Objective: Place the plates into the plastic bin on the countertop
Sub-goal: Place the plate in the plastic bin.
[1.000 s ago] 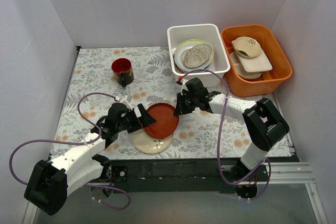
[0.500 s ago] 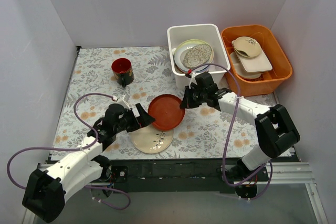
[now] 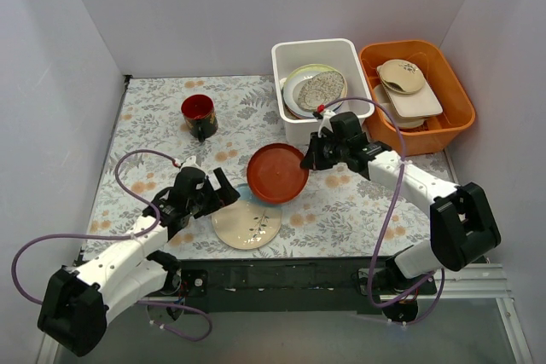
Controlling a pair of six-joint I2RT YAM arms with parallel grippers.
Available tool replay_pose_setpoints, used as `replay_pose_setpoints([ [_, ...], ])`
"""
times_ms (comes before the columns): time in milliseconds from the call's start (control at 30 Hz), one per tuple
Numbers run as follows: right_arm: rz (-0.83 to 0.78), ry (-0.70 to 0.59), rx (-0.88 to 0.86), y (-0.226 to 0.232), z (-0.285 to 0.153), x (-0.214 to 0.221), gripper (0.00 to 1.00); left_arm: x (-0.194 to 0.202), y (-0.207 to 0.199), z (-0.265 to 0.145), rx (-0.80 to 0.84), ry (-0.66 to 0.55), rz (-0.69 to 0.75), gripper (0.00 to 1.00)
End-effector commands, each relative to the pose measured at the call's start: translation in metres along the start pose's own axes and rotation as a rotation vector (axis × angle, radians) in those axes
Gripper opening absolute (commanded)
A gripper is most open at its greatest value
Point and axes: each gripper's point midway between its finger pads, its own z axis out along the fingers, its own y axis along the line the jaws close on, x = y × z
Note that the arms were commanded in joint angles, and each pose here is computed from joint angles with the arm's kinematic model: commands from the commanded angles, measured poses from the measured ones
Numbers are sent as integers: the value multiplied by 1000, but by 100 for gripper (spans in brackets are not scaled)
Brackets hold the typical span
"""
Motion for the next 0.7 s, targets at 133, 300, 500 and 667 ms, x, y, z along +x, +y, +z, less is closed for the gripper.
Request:
replay_pose_setpoints([
  [133,-15,-73,9,-3,-20,-20,1,-14,15,3,-133,-39,25,98],
  [300,-13,-110,6,-4,-29,-31,1,-17,18,3,-165,-45,37,98],
  [500,-27,-170,-6,1,-41,-61,1,-18,20,4,-186,-44,51,98],
  [667,-32,-226,-15,2,-54,-90,1,-16,20,5,-185,-33,56,98],
])
